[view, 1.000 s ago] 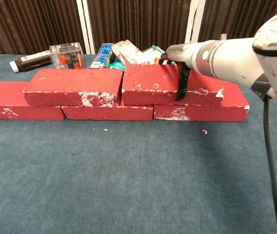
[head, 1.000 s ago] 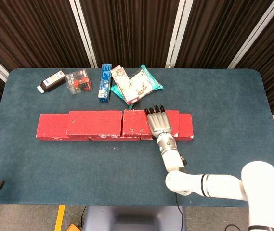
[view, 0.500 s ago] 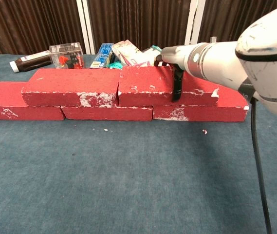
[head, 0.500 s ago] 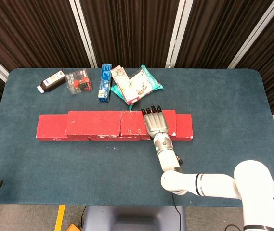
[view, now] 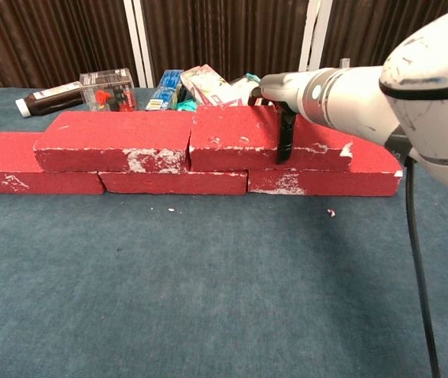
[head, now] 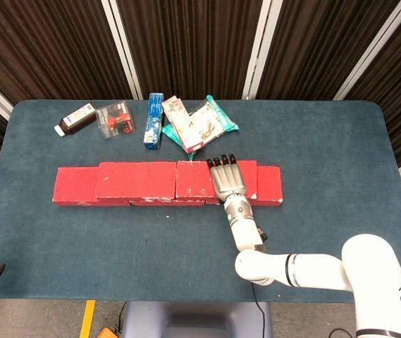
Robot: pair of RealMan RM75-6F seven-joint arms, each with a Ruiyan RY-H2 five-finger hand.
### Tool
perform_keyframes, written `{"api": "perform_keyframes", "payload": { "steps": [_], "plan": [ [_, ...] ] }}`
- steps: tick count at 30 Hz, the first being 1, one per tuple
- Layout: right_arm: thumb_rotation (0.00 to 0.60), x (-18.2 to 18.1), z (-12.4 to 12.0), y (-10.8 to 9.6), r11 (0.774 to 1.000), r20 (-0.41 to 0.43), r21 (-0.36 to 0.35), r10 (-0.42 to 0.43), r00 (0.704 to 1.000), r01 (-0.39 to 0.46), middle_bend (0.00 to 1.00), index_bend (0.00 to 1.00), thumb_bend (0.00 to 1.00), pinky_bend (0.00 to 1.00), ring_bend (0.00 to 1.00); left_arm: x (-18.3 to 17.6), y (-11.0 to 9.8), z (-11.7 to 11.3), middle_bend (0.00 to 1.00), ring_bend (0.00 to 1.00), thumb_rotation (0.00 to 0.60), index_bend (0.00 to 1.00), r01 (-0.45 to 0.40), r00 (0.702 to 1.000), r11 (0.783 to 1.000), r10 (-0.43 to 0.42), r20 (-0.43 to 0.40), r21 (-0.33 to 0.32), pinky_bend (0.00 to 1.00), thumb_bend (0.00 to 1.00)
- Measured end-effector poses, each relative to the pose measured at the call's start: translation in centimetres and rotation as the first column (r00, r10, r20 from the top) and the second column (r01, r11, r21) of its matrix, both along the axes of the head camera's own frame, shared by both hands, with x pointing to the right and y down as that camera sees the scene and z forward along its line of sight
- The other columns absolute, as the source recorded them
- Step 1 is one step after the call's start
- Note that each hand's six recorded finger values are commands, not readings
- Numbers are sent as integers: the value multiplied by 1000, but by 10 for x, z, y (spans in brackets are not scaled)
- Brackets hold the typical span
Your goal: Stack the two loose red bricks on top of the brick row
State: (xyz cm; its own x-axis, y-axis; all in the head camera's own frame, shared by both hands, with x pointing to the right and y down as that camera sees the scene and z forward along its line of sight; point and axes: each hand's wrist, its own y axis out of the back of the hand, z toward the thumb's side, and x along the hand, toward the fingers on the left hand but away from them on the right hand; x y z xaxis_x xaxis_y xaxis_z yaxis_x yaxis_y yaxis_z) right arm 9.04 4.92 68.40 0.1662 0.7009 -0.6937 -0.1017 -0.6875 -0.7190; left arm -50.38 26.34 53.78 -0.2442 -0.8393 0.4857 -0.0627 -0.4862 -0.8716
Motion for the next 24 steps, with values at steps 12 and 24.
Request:
{"api": "perform_keyframes", "payload": {
  "steps": [12,24],
  "plan": [
    [600,-3,-2,-1,1000,7,-9,12,1000,-12,265,316,386,0,136,0,1,0,0,0,600,0,2,1000,1000,-2,3,-4,0,200],
    [600,-4,-2,-1,1000,3,-13,13,1000,-13,264,314,386,0,136,1,1,1,0,0,600,0,1,1000,1000,-1,8,-7,0,201]
  ]
}}
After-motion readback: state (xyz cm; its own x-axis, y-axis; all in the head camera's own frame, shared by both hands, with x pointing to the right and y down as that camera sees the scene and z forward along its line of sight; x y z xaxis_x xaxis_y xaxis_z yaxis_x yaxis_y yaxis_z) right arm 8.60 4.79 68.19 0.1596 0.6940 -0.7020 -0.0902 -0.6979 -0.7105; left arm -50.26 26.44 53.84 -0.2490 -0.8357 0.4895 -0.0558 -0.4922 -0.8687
